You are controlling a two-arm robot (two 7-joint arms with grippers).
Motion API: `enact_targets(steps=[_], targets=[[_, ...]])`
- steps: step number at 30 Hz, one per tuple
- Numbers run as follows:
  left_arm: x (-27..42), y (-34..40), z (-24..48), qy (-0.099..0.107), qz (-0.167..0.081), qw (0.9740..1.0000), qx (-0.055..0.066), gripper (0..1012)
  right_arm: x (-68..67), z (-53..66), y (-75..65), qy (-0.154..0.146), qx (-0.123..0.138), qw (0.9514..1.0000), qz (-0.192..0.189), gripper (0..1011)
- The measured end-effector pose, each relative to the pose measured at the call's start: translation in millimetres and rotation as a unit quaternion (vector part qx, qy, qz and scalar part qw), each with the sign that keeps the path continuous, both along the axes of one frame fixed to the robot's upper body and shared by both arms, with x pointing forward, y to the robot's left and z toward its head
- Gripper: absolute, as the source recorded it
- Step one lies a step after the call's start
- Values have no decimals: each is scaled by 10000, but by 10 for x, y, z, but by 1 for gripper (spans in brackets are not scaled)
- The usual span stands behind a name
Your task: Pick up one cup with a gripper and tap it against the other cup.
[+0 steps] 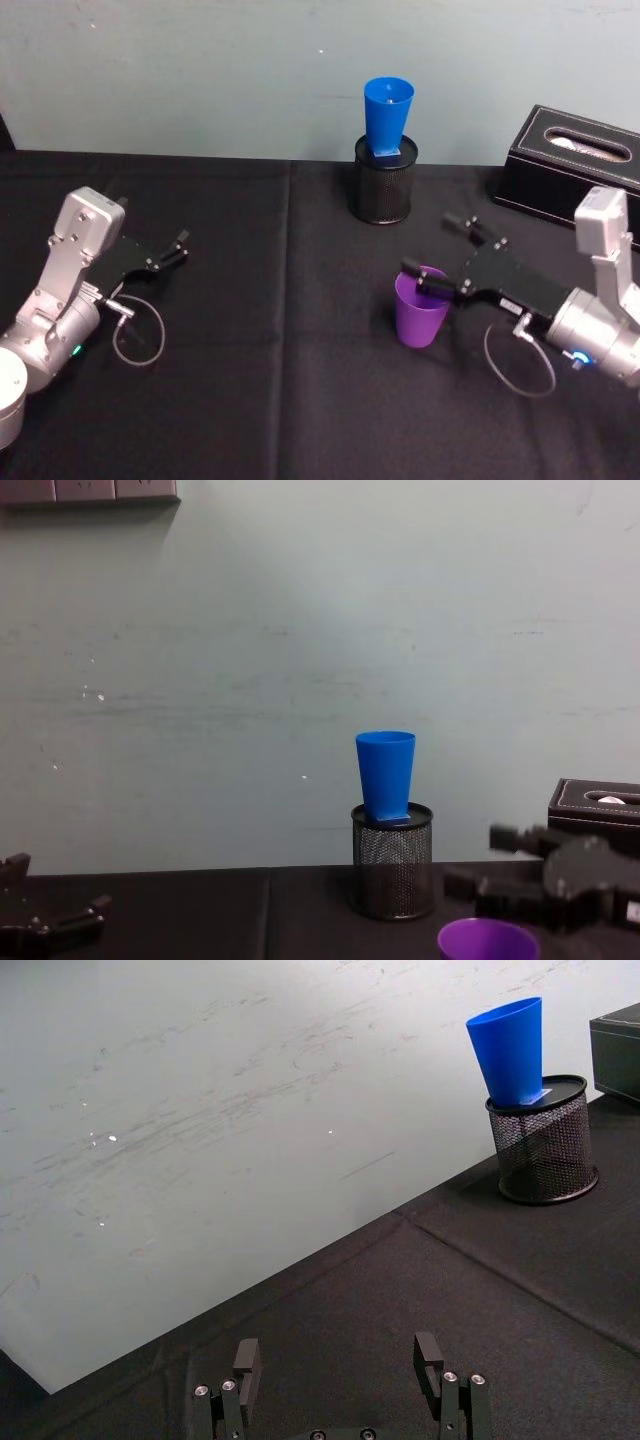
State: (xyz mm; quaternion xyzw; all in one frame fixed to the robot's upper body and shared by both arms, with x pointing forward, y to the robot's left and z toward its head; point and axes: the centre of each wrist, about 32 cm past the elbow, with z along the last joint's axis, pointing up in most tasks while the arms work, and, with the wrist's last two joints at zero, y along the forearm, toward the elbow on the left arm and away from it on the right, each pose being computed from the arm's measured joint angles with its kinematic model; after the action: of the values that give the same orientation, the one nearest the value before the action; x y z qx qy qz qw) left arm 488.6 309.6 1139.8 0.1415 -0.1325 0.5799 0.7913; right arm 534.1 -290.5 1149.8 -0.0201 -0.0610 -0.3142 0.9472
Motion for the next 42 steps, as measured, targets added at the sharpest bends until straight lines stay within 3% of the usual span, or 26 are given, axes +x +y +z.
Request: enact_targets(steps=[5, 8, 9, 11, 14, 18, 21, 27, 30, 31, 32, 42], targets=[[0, 0, 0, 0, 0, 10000, 0, 1005, -28, 72, -10, -171, 185, 9985, -490, 1003], [0, 0, 0, 0, 0, 10000, 0, 1005, -50, 93, -10, -178, 276, 9946, -987, 1003], [0, 0, 0, 0, 0, 10000, 0, 1005, -50, 93, -10, -178, 276, 9946, -987, 1002], [0, 0, 0, 0, 0, 10000, 0, 1005, -71, 100, -10, -166, 285, 9896, -1398, 1003], [0, 0, 0, 0, 0, 10000, 0, 1005, -94, 97, 3, -125, 281, 9842, -1745, 1003], [0, 0, 0, 0, 0, 10000, 0, 1005, -126, 79, 28, -34, 197, 9734, -2282, 1003], [0, 0, 0, 0, 0, 10000, 0, 1005, -149, 38, 76, 63, 24, 9608, -2773, 1002], [0, 0, 0, 0, 0, 10000, 0, 1005, -153, -51, 112, 285, -99, 9480, -3168, 1003], [0, 0, 0, 0, 0, 10000, 0, 1005, -143, -101, 108, 347, -93, 9488, -3138, 1003], [0, 0, 0, 0, 0, 10000, 0, 1005, -130, -145, 90, 379, -4, 9538, -2980, 1002], [0, 0, 0, 0, 0, 10000, 0, 1005, -124, -157, 85, 388, 23, 9551, -2936, 1003], [0, 0, 0, 0, 0, 10000, 0, 1005, -128, -129, 94, 365, -11, 9528, -3013, 1003]])
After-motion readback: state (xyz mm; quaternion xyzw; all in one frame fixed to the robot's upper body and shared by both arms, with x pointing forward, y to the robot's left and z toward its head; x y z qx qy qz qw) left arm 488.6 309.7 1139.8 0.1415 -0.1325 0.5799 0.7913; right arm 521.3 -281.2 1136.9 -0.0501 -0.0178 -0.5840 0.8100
